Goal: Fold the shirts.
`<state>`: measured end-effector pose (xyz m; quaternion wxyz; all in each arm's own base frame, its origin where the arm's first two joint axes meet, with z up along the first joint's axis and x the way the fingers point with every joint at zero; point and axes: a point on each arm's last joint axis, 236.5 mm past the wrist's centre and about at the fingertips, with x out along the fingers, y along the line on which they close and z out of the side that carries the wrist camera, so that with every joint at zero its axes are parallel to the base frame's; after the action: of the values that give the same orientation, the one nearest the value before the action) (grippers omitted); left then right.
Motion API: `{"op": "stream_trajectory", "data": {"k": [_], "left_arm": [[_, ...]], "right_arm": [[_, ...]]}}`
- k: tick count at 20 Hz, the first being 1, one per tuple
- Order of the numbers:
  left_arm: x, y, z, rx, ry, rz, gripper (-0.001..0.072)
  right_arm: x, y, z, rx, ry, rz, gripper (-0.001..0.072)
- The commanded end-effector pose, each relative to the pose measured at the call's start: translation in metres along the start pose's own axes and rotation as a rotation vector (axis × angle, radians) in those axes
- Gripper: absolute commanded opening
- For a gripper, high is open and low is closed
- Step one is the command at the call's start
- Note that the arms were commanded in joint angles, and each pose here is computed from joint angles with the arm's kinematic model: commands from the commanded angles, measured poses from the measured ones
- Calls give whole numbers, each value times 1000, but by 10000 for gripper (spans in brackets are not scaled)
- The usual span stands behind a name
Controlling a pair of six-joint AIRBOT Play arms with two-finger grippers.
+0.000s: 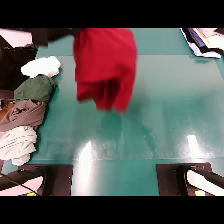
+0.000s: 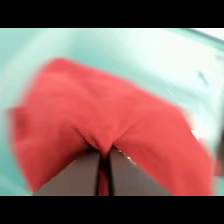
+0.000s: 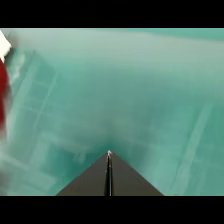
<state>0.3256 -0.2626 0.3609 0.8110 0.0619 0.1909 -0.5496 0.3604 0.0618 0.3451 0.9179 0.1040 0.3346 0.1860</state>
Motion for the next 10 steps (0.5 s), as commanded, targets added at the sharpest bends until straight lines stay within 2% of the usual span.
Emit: {"op": "stream_trajectory", "data": {"k": [1, 3, 6, 7, 9, 10], "left_arm": [[31, -26, -56, -26, 164, -95, 21], [75, -16, -98, -133, 225, -125, 22], [131, 19, -145, -306, 251, -82, 23], [139, 33, -152, -354, 254, -64, 44], [136, 60, -158, -450, 240, -7, 584], [124, 73, -160, -498, 236, 18, 616]], "right_arm": [[-14, 13, 0, -24, -1, 20, 19], [-9, 19, -10, -12, 39, 57, 19], [2, 20, -26, 27, 77, 89, 19], [5, 18, -31, 40, 87, 90, 19], [10, 15, -41, 63, 103, 90, 18], [13, 14, -45, 73, 110, 90, 18]]}}
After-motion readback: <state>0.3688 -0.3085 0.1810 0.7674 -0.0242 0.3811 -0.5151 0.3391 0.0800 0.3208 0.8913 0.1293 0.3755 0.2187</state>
